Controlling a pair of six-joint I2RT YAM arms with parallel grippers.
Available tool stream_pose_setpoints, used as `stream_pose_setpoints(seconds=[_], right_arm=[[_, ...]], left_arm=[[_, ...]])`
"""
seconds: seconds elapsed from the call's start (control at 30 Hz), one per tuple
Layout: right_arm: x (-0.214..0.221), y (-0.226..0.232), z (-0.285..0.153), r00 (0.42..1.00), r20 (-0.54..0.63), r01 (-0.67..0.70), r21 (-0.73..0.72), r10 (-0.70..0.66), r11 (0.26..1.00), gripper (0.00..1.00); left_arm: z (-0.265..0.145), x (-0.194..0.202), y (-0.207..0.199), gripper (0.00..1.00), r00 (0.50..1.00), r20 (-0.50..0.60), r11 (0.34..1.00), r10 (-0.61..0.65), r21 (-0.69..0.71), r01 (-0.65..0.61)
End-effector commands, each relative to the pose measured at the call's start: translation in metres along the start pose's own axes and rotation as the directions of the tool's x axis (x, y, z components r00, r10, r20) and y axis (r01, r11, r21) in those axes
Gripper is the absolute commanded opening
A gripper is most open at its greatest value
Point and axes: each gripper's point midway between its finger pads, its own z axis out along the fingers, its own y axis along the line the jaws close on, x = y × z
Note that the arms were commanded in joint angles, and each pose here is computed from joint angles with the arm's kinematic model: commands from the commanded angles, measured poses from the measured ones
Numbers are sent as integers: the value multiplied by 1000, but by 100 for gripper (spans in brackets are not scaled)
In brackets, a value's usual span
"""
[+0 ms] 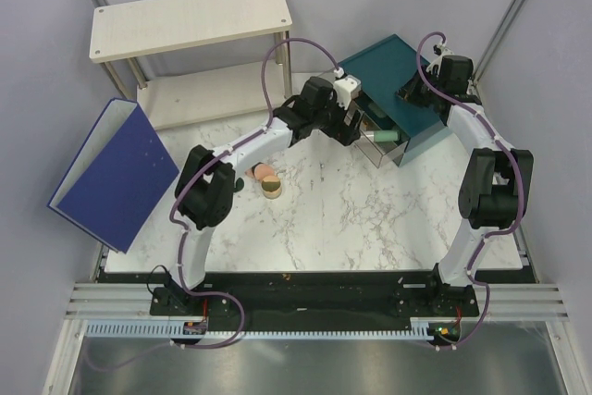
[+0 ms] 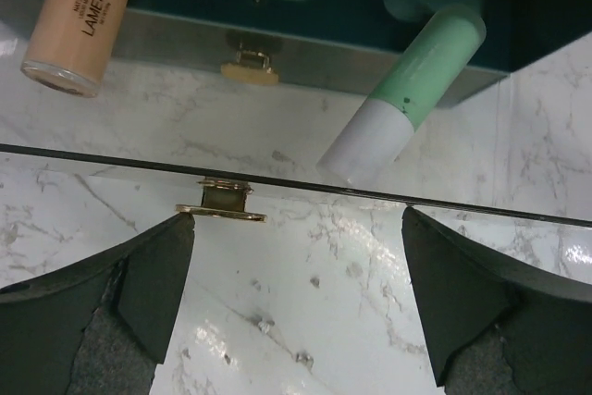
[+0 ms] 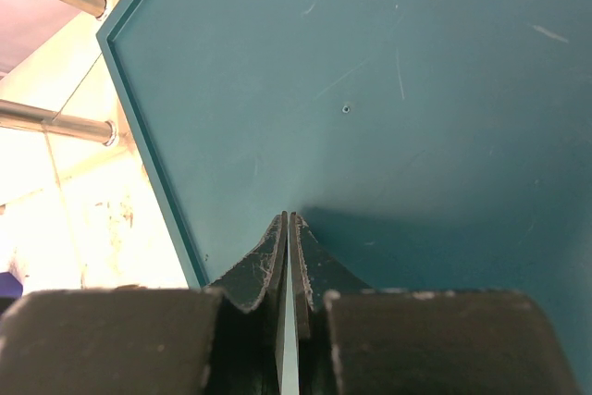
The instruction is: Organize the makeup
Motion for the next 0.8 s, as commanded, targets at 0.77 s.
stream_pose_setpoints(seconds=[0.77], right_arm=[[82,-33,6,966,-243,-62,107,87,992,11]], left_arm=[[70,-96,-41,99,904,387,979,-180,160,127]])
